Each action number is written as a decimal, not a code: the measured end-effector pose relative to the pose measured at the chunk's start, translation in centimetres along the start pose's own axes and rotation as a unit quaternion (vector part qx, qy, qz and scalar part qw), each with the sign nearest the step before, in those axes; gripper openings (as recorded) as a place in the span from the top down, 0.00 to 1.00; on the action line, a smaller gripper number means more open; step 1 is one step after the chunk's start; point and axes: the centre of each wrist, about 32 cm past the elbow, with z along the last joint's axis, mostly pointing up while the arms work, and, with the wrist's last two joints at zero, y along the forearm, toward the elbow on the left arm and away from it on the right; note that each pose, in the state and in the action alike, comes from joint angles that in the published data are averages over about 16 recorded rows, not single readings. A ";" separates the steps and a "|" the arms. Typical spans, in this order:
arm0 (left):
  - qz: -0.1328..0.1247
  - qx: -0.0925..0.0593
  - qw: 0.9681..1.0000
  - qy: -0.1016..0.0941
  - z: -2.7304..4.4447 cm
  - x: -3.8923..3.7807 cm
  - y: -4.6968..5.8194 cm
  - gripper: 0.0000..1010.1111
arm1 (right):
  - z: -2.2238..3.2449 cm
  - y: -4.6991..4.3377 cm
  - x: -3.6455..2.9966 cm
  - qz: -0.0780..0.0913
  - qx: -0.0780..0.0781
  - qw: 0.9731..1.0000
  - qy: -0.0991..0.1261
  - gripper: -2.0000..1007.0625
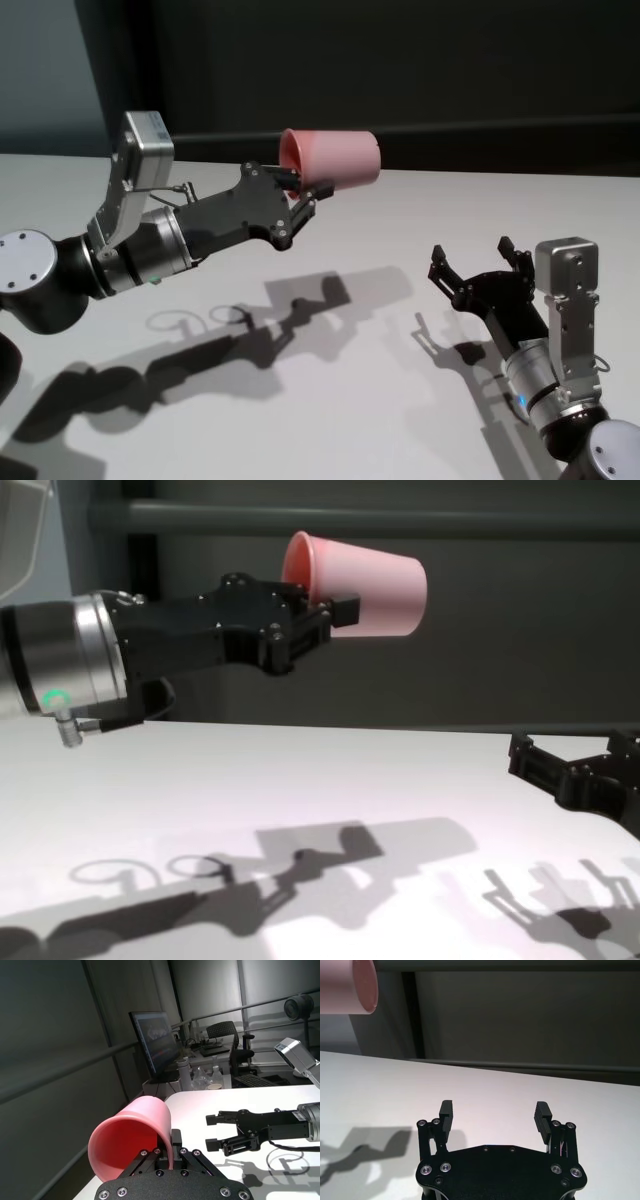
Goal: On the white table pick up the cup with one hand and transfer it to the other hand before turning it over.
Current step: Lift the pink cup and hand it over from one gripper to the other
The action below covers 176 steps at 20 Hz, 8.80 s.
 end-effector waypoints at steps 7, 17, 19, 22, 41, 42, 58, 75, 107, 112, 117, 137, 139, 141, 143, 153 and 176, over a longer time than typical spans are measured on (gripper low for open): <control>-0.007 -0.014 1.000 0.003 0.21 0.15 -0.5 0.95 | 0.00 0.00 0.00 0.000 0.000 1.000 0.000 0.01; -0.025 -0.023 0.999 0.002 0.39 0.41 -1.3 0.95 | 0.00 0.00 0.00 0.000 0.000 1.000 0.000 0.01; -0.029 -0.026 0.999 0.004 0.34 0.43 -1.4 0.95 | 0.00 0.00 0.00 0.000 0.000 1.000 0.000 0.01; -0.034 -0.032 0.999 0.007 0.23 0.46 -1.6 0.95 | 0.00 0.00 0.00 0.000 0.000 1.000 0.000 0.01; -0.050 -0.073 0.995 0.034 -0.50 0.56 -1.8 0.95 | 0.00 0.00 0.00 0.000 0.000 1.000 0.000 0.01; -0.050 -0.073 0.995 0.035 -0.53 0.55 -1.7 0.95 | 0.00 0.00 0.00 0.000 0.000 1.000 0.000 0.01; -0.054 -0.067 0.996 0.032 -0.62 0.40 -1.6 0.95 | 0.00 0.00 0.00 0.000 0.000 1.000 0.000 0.00; -0.055 -0.069 0.996 0.033 -0.59 0.43 -1.7 0.95 | 0.00 0.00 0.00 0.000 0.000 1.000 0.000 0.01; -0.055 -0.069 0.996 0.034 -0.58 0.46 -1.7 0.95 | 0.29 -0.17 2.57 -0.003 0.032 0.980 0.194 0.00; -0.055 -0.069 0.996 0.034 -0.58 0.46 -1.7 0.95 | 0.65 0.01 2.89 0.004 0.044 0.972 0.233 0.01; -0.055 -0.069 0.996 0.034 -0.58 0.46 -1.7 0.95 | 1.13 0.17 3.11 0.014 0.055 0.962 0.269 0.01; -0.055 -0.069 0.996 0.034 -0.58 0.47 -1.7 0.95 | 2.53 0.15 3.19 0.061 0.089 0.916 0.386 0.01; -0.055 -0.069 0.996 0.034 -0.58 0.47 -1.7 0.95 | 2.58 0.15 3.22 0.065 0.091 0.913 0.393 0.01; -0.055 -0.069 0.996 0.034 -0.58 0.47 -1.7 0.95 | 2.61 0.14 3.24 0.068 0.092 0.910 0.399 0.01; -0.055 -0.069 0.996 0.034 -0.58 0.47 -1.7 0.95 | 2.63 0.15 3.26 0.072 0.093 0.907 0.405 0.01; -0.055 -0.069 0.996 0.034 -0.58 0.47 -1.7 0.95 | 2.66 0.19 3.38 0.090 0.096 0.896 0.425 0.01; -0.055 -0.069 0.996 0.034 -0.58 0.47 -1.7 0.95 | 2.77 0.60 2.94 0.125 0.105 0.867 0.472 0.00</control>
